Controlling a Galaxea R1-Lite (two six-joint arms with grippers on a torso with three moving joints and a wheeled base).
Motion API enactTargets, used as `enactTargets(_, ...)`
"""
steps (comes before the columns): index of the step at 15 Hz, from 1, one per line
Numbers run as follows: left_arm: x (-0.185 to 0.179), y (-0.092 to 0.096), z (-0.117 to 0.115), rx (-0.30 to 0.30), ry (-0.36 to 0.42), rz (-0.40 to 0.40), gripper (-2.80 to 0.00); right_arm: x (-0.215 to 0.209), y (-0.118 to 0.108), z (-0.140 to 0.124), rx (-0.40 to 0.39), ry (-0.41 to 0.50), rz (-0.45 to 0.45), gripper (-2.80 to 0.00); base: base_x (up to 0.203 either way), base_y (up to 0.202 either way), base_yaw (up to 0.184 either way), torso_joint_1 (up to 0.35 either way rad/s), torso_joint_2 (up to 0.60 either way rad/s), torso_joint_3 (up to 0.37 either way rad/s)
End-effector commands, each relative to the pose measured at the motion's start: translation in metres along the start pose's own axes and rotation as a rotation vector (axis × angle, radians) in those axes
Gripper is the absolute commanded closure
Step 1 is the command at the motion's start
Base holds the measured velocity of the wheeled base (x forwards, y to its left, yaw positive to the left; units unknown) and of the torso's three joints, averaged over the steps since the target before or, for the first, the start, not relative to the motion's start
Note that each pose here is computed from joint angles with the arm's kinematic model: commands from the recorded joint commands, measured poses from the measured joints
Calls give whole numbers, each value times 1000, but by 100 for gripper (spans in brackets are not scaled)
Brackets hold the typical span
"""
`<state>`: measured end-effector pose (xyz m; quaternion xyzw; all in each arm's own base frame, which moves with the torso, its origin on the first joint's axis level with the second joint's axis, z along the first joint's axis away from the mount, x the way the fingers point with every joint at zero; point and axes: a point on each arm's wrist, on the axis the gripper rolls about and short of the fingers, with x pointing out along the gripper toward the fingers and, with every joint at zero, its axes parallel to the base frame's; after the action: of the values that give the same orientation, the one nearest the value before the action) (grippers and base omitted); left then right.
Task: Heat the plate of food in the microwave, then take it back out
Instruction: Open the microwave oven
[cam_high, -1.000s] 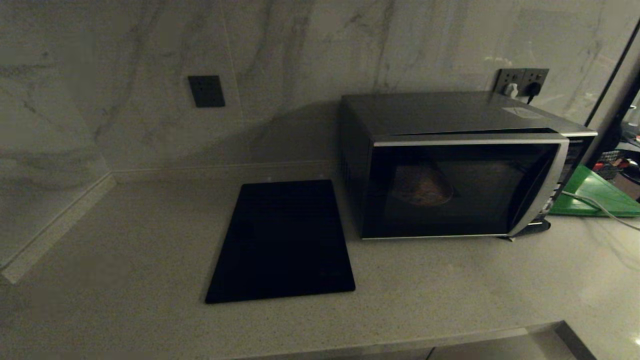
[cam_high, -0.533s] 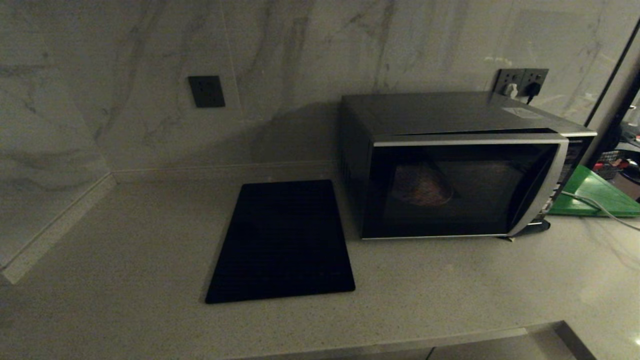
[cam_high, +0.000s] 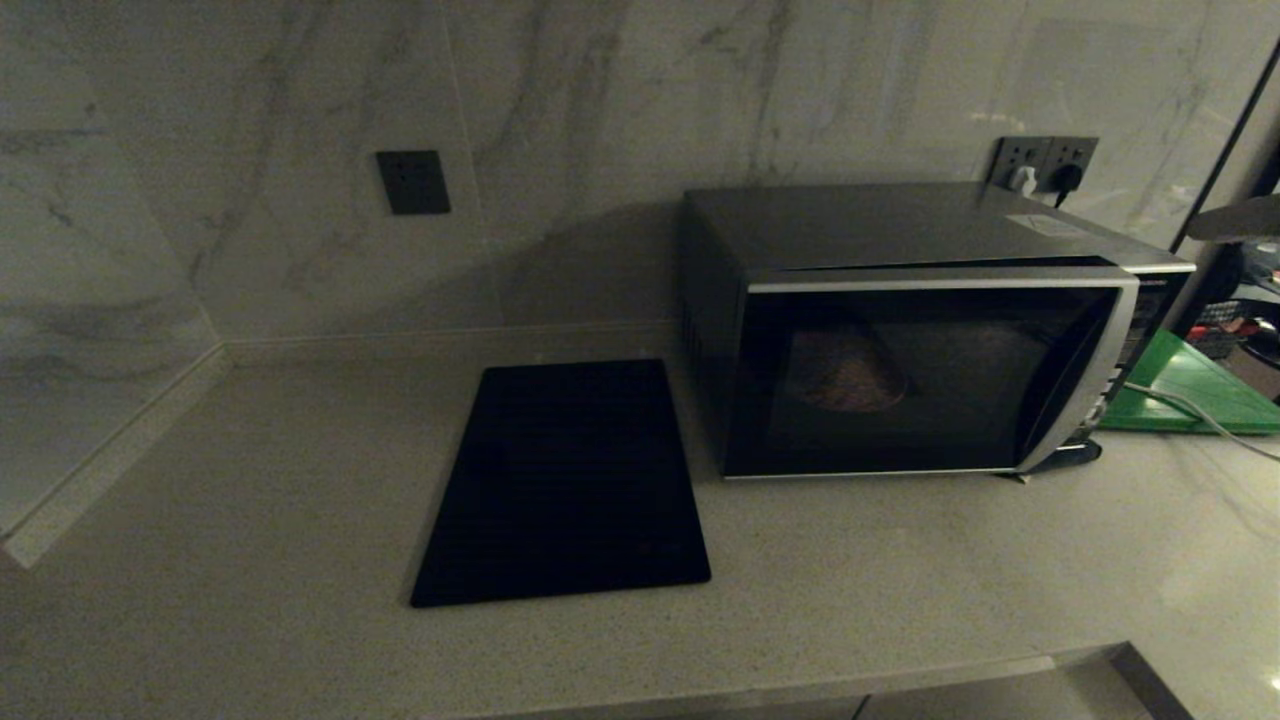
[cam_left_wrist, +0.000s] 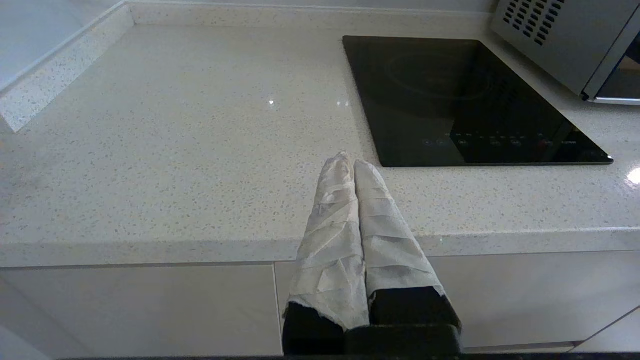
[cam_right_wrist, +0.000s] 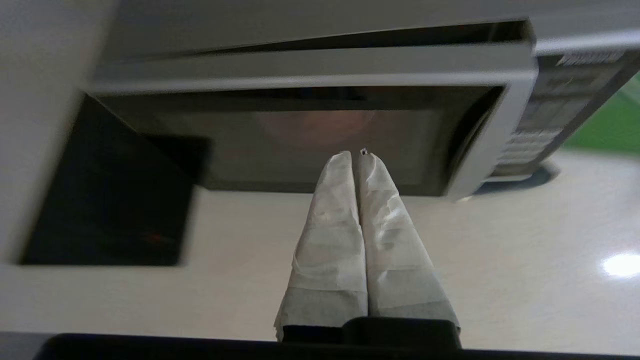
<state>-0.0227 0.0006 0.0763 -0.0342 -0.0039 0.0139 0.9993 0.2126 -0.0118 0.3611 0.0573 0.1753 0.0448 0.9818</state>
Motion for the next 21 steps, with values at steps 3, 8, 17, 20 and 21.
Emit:
enactTargets(3,0,0,0,-1,0,0,0,24,-21,-3,-16,94,-155,0,0,0,0,0,0,0)
enactTargets(8,0,0,0,-1,1,0,0,68,-39,19,169,39,-367,0,0,0,0,0,0,0)
enactTargets(17,0,0,0,-1,0,1,0,141,-40,18,253,44,-443,0,0,0,0,0,0,0)
enactTargets(20,0,0,0,-1,1,0,0,164,-39,14,249,28,-398,0,0,0,0,0,0,0)
enactTargets(21,0,0,0,-1,1,0,0,170,-40,13,250,20,-382,0,0,0,0,0,0,0)
